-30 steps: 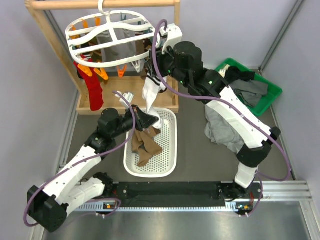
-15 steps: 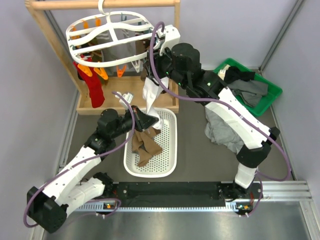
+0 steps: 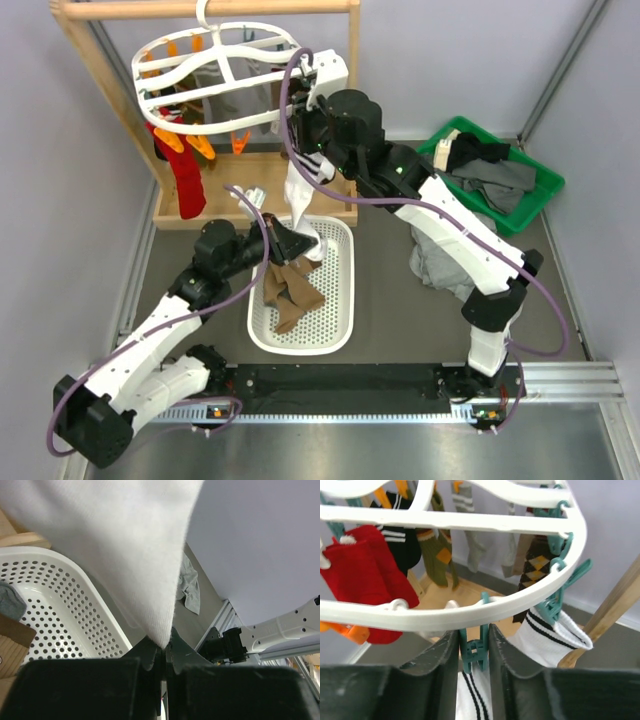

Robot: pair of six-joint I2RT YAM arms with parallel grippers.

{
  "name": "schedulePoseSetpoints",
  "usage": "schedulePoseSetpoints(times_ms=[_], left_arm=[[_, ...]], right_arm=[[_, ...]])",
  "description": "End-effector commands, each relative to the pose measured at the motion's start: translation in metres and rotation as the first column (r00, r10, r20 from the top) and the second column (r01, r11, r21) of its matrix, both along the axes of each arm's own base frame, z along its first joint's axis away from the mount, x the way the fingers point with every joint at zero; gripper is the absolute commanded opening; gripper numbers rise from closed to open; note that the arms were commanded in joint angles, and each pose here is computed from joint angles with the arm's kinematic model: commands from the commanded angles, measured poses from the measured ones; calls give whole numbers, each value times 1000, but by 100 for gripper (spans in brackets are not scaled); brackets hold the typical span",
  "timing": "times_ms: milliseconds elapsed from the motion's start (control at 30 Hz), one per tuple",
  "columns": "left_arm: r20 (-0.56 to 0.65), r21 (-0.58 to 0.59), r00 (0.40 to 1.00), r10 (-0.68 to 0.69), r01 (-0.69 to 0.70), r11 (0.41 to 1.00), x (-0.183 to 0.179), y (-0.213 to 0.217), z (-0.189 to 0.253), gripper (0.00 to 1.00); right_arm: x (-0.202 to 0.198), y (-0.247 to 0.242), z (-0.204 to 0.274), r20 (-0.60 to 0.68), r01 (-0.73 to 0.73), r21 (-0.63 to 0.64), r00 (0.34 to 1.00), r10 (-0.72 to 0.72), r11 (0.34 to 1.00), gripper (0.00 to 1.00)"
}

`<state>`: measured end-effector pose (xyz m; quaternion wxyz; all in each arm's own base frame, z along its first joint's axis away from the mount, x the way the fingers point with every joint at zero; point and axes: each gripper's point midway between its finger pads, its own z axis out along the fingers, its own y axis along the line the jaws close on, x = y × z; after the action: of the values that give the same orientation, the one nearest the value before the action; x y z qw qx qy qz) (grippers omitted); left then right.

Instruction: Remove the socks clipped to the hanger

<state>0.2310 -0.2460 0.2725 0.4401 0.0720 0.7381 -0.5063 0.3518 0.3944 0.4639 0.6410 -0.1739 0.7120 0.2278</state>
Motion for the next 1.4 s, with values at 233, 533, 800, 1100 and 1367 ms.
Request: schedulePoseSetpoints(times_ms=[233,533,800,1100,1367], left_arm=[[4,0,1000,17,-17,1000,-7,7,-7,0],[-170,-42,979,-109,103,994,-34,-4,-59,12],[-262,81,965,-9,31,996,-26,7,-98,78],[-16,267,948,319,-303,915,46,45,-40,97],[269,169,875,402,-454,875,114,37,5,96]], right_arm=[[-3,-12,44,80,39,105,996,-48,994,0],[-15,-7,46,50,-21,157,999,13,987,0],[-24,0,49,18,-71,212,997,68,975,0],[-38,5,63,-23,-110,324,992,124,940,0],[-48,12,70,-65,-116,420,985,157,900,0]])
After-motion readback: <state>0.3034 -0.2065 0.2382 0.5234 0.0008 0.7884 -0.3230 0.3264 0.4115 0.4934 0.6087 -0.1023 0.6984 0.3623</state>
